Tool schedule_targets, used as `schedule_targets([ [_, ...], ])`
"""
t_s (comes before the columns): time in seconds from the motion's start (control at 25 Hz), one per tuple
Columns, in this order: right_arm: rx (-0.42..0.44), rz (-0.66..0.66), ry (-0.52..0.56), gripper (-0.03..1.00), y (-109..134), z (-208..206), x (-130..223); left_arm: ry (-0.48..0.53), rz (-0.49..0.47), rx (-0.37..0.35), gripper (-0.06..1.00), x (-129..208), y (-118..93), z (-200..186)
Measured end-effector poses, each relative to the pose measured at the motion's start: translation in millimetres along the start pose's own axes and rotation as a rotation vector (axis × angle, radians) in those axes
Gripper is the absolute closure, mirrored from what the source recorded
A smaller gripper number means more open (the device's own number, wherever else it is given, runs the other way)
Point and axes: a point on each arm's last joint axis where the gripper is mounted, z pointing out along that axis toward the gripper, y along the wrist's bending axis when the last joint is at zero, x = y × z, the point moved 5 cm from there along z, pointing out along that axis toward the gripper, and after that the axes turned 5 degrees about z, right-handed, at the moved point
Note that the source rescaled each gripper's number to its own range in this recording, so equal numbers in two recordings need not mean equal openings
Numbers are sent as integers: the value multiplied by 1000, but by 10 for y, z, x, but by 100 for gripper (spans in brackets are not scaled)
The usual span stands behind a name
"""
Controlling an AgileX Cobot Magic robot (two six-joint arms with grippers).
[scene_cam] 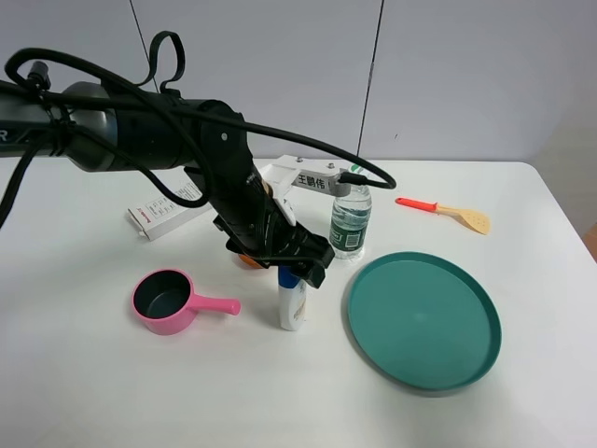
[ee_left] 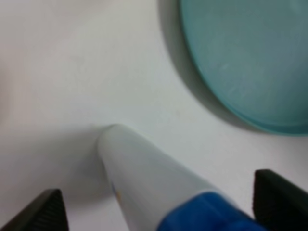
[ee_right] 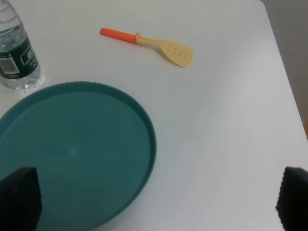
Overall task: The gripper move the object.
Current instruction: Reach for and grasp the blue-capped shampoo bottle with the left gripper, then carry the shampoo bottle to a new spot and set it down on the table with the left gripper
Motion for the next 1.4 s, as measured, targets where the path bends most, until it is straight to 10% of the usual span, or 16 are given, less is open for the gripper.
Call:
schedule_targets([
  [0.24, 0, 0, 0, -3, 0, 0, 0, 16, -6, -3, 93, 17, 23, 69],
  [0.96, 0, 0, 0, -3, 0, 0, 0, -77, 5, -4, 94, -76, 16, -388],
  [1.4, 0, 0, 0, -3, 0, 0, 0, -161, -45, -187, 94, 11, 861, -1287],
])
